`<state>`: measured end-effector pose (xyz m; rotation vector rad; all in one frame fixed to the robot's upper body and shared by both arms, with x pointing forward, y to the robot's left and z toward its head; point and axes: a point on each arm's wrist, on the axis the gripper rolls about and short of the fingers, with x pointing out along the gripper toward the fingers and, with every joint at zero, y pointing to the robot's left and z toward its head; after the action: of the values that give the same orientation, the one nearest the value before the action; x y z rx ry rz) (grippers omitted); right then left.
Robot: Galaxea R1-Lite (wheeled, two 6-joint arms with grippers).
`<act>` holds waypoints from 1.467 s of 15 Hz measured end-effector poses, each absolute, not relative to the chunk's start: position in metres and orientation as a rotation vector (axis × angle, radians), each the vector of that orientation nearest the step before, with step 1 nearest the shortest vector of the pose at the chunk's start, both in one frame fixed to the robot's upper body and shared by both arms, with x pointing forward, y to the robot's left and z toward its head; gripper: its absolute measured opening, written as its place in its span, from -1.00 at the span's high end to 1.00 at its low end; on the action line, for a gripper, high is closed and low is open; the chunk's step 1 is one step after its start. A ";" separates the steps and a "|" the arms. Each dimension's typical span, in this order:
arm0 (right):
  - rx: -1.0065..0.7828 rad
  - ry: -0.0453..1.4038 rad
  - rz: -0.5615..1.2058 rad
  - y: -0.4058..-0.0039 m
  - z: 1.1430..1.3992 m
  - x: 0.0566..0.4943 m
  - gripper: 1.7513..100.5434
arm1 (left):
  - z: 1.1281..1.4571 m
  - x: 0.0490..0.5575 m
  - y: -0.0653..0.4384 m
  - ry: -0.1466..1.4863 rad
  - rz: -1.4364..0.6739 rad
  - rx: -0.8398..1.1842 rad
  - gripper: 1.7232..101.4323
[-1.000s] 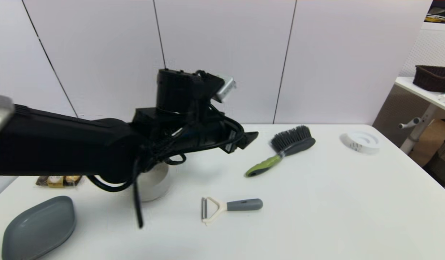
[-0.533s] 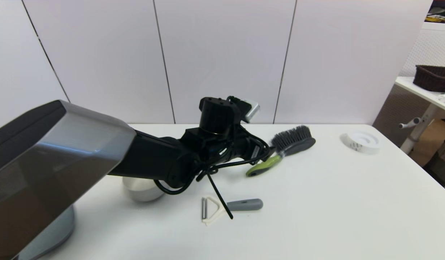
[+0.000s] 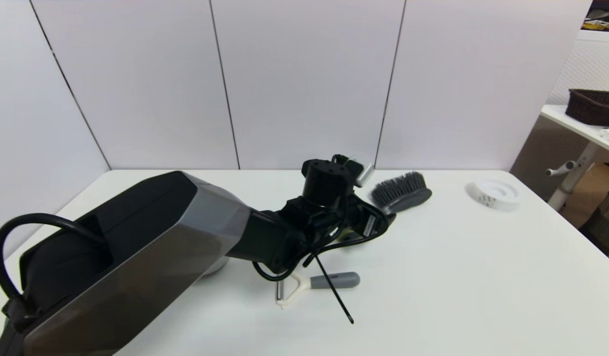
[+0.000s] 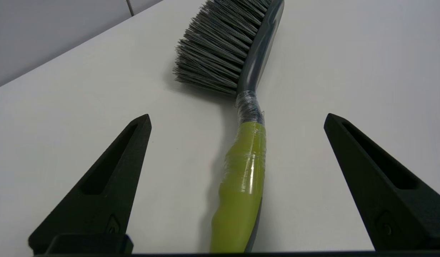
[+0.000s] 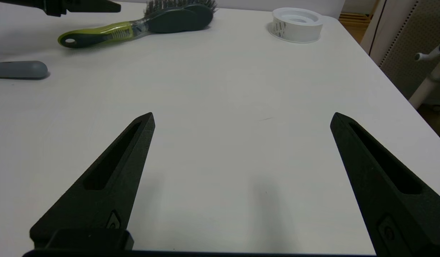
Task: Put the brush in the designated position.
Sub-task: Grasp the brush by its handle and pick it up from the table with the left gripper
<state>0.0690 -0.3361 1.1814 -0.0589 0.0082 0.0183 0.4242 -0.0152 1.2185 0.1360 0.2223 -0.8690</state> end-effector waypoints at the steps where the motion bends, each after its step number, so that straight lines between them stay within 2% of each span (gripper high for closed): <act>1: -0.059 0.008 0.018 -0.336 1.181 0.069 -0.94 | 1.215 0.425 -0.020 0.224 -0.874 0.130 -0.93; 7: -0.059 0.008 0.019 -0.336 1.181 0.069 -0.94 | 1.189 0.431 -0.038 0.240 -0.889 0.135 -0.93; 13: -0.059 0.009 0.018 -0.336 1.181 0.069 -0.94 | 1.177 0.435 -0.043 0.245 -0.889 0.139 -0.93; 14: -0.059 0.009 0.018 -0.336 1.181 0.069 -0.94 | 1.177 0.435 -0.044 0.246 -0.890 0.140 -0.83; 15: -0.059 0.008 0.018 -0.336 1.181 0.069 -0.94 | 1.176 0.435 -0.044 0.250 -0.890 0.142 -0.60; 17: -0.059 0.008 0.019 -0.336 1.181 0.069 -0.94 | 1.173 0.435 -0.044 0.264 -0.890 0.148 -0.28; 20: -0.059 0.008 0.018 -0.336 1.181 0.069 -0.94 | 1.168 0.432 -0.043 0.308 -0.893 0.168 0.11; 22: -0.059 0.008 0.018 -0.336 1.181 0.069 -0.94 | 1.166 0.431 -0.042 0.349 -0.893 0.189 0.45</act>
<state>0.0690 -0.3361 1.1814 -0.0591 0.0082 0.0183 0.4306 -0.0416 1.1656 0.1888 0.3491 -0.8928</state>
